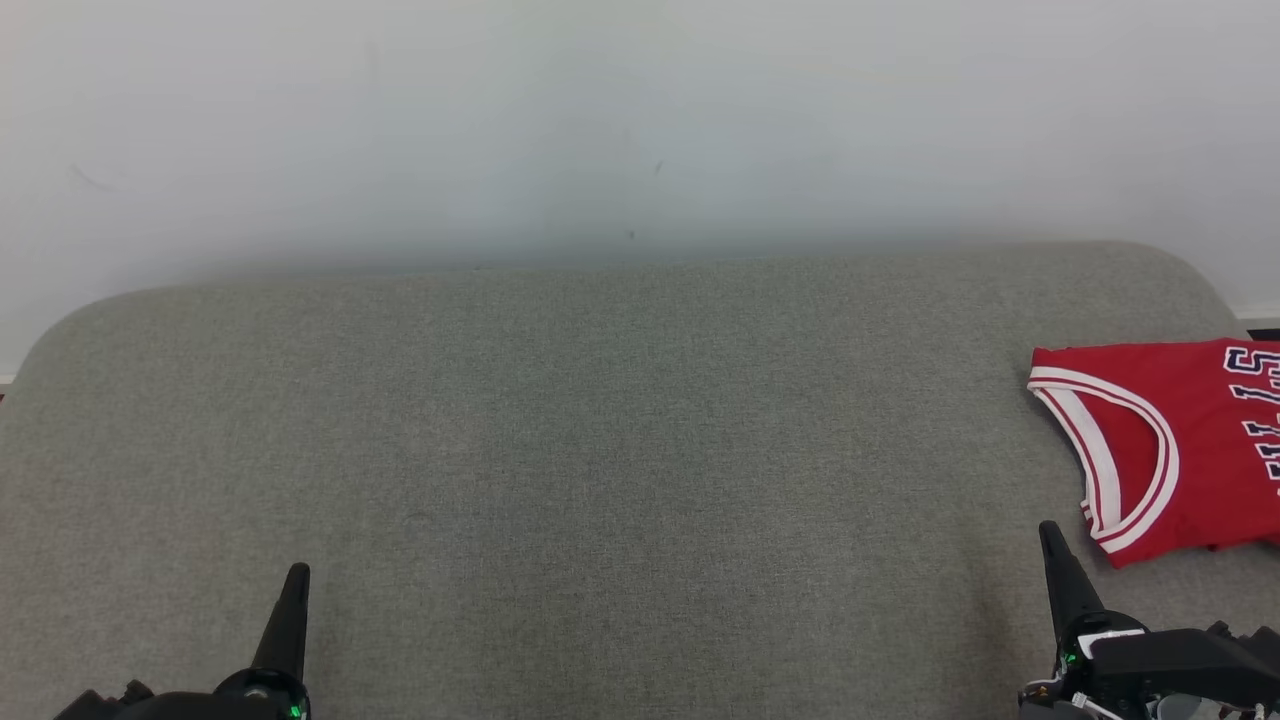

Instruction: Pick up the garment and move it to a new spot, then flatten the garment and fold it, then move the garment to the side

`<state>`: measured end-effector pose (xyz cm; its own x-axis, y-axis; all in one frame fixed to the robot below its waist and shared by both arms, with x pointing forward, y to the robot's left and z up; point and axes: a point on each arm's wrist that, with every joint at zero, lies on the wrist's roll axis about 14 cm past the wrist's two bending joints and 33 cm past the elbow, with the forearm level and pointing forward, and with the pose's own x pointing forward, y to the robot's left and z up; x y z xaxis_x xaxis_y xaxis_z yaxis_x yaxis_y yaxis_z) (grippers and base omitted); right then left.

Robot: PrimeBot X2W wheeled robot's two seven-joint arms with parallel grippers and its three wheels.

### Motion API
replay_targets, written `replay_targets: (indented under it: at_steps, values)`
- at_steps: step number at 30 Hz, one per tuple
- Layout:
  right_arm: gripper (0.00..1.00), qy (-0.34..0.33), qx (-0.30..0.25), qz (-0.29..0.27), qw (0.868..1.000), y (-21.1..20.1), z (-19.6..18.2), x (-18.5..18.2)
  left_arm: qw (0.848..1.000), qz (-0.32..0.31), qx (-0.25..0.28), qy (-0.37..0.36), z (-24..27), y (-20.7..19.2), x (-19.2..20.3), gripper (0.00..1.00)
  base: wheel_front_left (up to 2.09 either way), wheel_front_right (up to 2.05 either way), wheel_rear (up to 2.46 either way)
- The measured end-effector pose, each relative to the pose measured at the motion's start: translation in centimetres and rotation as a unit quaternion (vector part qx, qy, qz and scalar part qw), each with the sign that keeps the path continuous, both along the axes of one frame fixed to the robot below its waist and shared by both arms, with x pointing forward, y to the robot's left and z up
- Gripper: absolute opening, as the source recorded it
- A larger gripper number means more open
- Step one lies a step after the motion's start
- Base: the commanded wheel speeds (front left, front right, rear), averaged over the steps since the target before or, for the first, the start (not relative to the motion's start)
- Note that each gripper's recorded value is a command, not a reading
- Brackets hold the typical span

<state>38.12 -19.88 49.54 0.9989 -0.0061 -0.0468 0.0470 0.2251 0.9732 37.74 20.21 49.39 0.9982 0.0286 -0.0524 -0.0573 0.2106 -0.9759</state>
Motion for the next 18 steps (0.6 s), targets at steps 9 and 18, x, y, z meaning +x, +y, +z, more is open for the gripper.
replay_targets:
  at_steps: [9, 18]
  values:
    - [0.0, -0.007, 0.038, 0.0, 0.999, -0.04, 0.34, 0.26, 0.999, -0.004, -0.039, -0.006, 0.29, -0.12, 0.34, 0.0, 0.0, 0.0, 0.0]
    - [0.0, -0.013, 0.071, 0.001, 0.997, -0.05, 0.63, 0.46, 0.997, -0.007, -0.07, -0.013, 0.6, -0.23, 0.67, 0.0, 0.0, 0.0, 0.0]
